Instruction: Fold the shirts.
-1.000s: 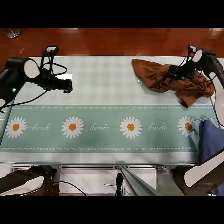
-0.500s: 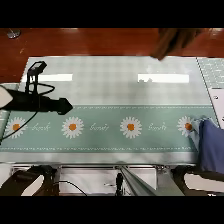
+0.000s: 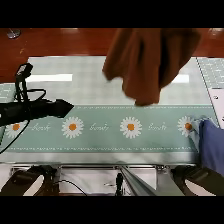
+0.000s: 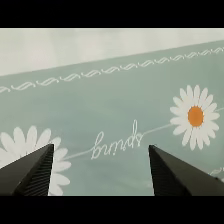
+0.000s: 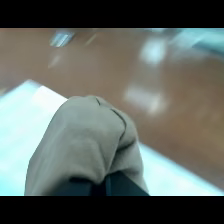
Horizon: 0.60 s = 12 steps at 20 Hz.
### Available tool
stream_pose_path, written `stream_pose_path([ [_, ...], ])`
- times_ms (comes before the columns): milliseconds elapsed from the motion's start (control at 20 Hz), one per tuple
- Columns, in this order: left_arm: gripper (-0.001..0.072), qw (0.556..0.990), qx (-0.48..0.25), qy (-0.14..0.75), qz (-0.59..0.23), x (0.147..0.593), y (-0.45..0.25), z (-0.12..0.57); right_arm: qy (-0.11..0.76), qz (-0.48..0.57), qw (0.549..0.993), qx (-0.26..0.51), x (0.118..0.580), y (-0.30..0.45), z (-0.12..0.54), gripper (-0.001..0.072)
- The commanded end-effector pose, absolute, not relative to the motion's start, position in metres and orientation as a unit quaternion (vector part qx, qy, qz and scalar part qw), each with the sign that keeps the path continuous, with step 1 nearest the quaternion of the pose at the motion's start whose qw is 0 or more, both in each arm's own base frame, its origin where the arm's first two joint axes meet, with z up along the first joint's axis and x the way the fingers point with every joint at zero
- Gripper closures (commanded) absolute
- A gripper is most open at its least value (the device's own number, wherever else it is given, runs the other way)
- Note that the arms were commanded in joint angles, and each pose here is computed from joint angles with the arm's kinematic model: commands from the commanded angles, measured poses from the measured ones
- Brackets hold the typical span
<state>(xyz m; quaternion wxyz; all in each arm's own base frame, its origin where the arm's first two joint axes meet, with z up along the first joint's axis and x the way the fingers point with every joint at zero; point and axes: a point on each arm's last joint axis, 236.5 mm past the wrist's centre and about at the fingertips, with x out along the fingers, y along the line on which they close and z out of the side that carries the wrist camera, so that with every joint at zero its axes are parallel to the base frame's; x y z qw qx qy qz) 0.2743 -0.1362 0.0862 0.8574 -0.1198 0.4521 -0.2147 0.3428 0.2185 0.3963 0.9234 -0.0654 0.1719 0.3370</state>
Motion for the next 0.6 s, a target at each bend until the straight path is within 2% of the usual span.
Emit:
stream_pose_path([
  [0, 0.0009, 0.876, -0.107, 0.426, -0.2, 0.286, -0.127, 0.092, 0.288, 0.426, 0.849, -0.123, 0.29, 0.272, 0.312, 0.0681],
  [200, 0.0009, 0.88, -0.114, 0.422, -0.184, 0.291, -0.116, 0.092, 0.427, 0.46, 0.766, -0.136, 0.25, 0.316, 0.176, 0.0681],
  [350, 0.0009, 0.88, -0.114, 0.422, -0.183, 0.292, -0.115, 0.092, 0.512, 0.415, 0.749, -0.07, 0.243, 0.33, 0.08, 0.0681],
  [500, 0.0009, 0.879, -0.126, 0.422, -0.181, 0.293, -0.117, 0.092, 0.578, 0.419, 0.7, 0.008, 0.219, 0.352, 0.027, 0.068],
  [550, 0.0009, 0.877, -0.141, 0.423, -0.181, 0.294, -0.12, 0.093, 0.59, 0.416, 0.691, 0.017, 0.217, 0.355, 0.019, 0.0657],
])
